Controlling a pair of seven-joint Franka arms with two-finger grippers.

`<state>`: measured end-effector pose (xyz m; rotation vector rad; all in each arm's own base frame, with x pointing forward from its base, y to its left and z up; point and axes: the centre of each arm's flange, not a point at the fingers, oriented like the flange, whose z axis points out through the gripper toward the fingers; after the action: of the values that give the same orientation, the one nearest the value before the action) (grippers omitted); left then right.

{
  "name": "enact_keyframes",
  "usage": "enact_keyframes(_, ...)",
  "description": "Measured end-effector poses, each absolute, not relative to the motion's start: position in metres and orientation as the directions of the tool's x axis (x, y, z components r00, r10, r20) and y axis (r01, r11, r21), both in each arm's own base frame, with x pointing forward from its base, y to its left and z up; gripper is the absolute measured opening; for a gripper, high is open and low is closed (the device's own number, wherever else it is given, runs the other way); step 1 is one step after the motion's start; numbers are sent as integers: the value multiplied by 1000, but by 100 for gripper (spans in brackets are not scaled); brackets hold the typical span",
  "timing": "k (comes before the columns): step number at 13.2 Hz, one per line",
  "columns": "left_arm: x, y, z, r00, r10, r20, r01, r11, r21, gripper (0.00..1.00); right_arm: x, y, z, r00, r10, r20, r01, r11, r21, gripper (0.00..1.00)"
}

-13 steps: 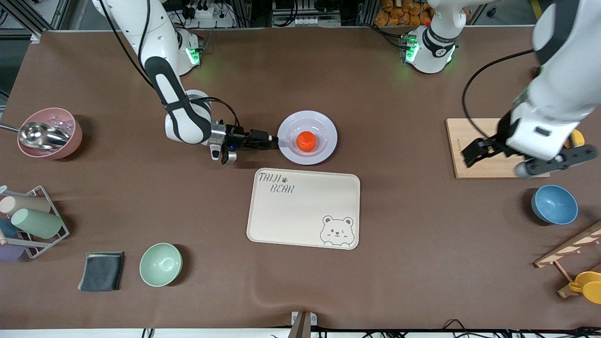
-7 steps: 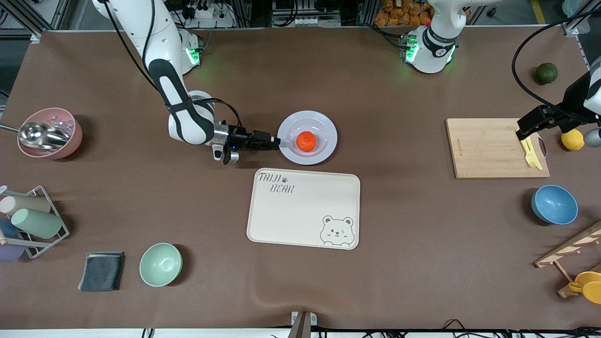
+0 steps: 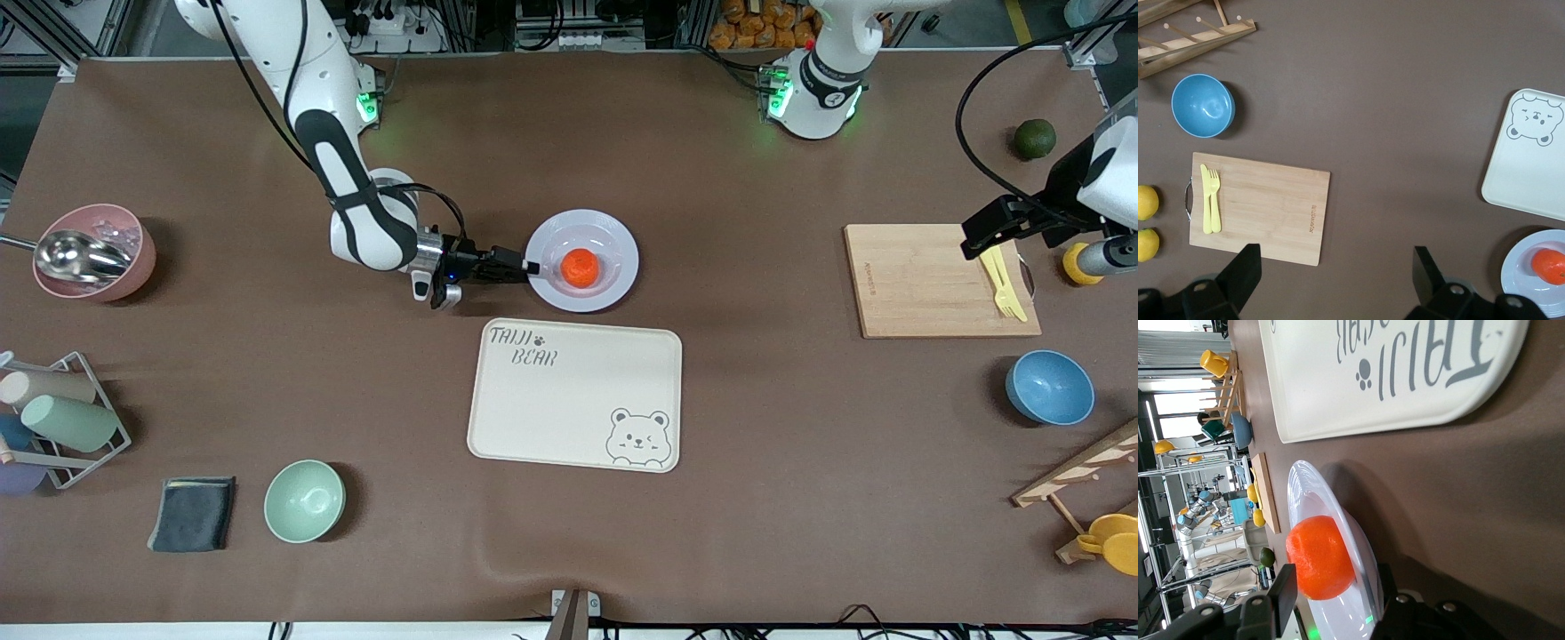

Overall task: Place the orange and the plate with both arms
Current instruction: 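Slide the white plate with the right gripper toward the bear tray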

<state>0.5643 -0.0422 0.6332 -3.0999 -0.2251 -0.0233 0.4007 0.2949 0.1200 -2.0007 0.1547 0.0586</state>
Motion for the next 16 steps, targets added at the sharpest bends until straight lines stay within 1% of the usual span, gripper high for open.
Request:
enact_keyframes(2,562,-38,637,988,151,22,152,-988,-32,100,399,294,114,991,-86,-99,-126,-417,-900,51)
enact_keyframes(3,561,-38,639,988,153,24,153,-988,-32,100,398,293,112,992,-86,-96,-124,-418,-900,51)
enact_keyframes(4,559,-37,641,988,153,26,154,-988,-32,100,398,293,112,992,-86,-92,-120,-419,-900,43)
enact_keyframes(6,556,-37,645,988,153,27,154,-987,-33,100,398,293,111,992,-87,-87,-116,-418,-901,16)
enact_keyframes(8,554,-37,646,988,154,26,154,-987,-34,100,398,293,111,993,-87,-85,-114,-418,-901,9)
enact_keyframes(9,554,-37,647,988,154,24,155,-987,-34,100,399,295,113,993,-86,-85,-113,-407,-906,4)
enact_keyframes(12,554,-37,646,988,154,23,155,-987,-34,100,401,296,115,993,-85,-83,-110,-396,-912,4)
enact_keyframes(16,554,-38,645,988,152,20,152,-988,-35,100,410,299,127,988,-120,-92,-127,-329,-936,4)
